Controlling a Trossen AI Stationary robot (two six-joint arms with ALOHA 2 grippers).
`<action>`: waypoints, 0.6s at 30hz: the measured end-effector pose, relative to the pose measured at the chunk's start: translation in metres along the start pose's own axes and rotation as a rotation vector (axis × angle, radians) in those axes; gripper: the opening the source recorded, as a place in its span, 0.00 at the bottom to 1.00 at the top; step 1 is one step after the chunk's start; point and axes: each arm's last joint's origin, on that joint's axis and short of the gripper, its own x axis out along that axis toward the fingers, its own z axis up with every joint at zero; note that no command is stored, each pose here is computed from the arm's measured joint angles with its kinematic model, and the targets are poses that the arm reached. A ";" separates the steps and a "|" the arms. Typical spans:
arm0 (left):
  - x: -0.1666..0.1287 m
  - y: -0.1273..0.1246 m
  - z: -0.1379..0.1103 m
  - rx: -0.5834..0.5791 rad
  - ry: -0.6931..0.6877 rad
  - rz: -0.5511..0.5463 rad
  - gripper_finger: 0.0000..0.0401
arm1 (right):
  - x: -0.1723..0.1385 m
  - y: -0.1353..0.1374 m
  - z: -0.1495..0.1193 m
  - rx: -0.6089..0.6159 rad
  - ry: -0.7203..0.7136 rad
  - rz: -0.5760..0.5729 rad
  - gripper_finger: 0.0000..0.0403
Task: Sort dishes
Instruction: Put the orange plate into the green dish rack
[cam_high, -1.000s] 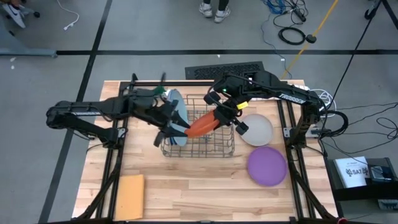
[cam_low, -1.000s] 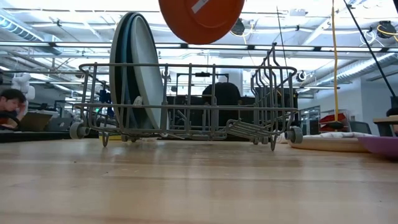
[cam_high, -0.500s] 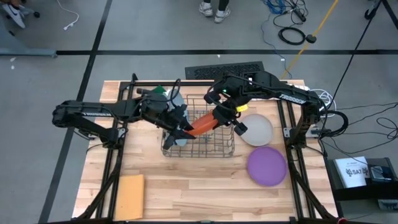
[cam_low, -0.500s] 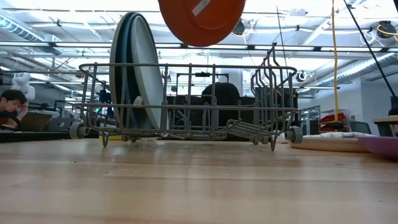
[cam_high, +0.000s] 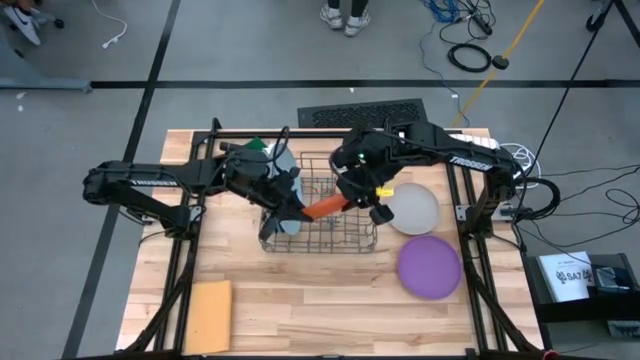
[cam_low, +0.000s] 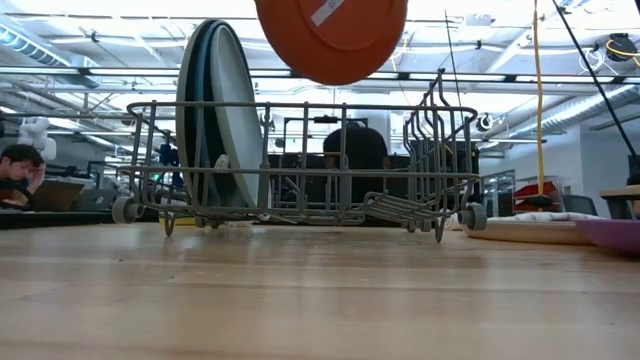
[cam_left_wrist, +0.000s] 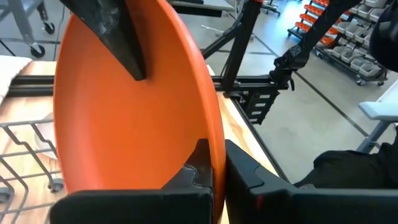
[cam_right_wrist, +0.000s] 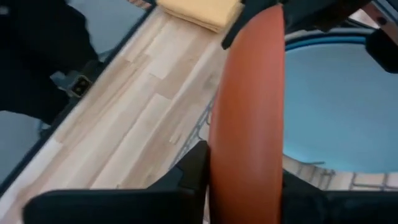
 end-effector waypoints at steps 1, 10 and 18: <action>0.000 -0.001 -0.001 -0.002 0.007 -0.003 0.02 | 0.001 0.001 0.001 0.004 0.006 -0.013 0.18; 0.001 -0.002 -0.006 -0.043 0.062 -0.010 0.01 | 0.004 0.006 0.005 0.090 0.034 -0.110 0.45; -0.001 0.008 -0.005 -0.232 0.036 0.095 0.01 | -0.028 0.030 0.014 0.028 0.098 -0.345 0.51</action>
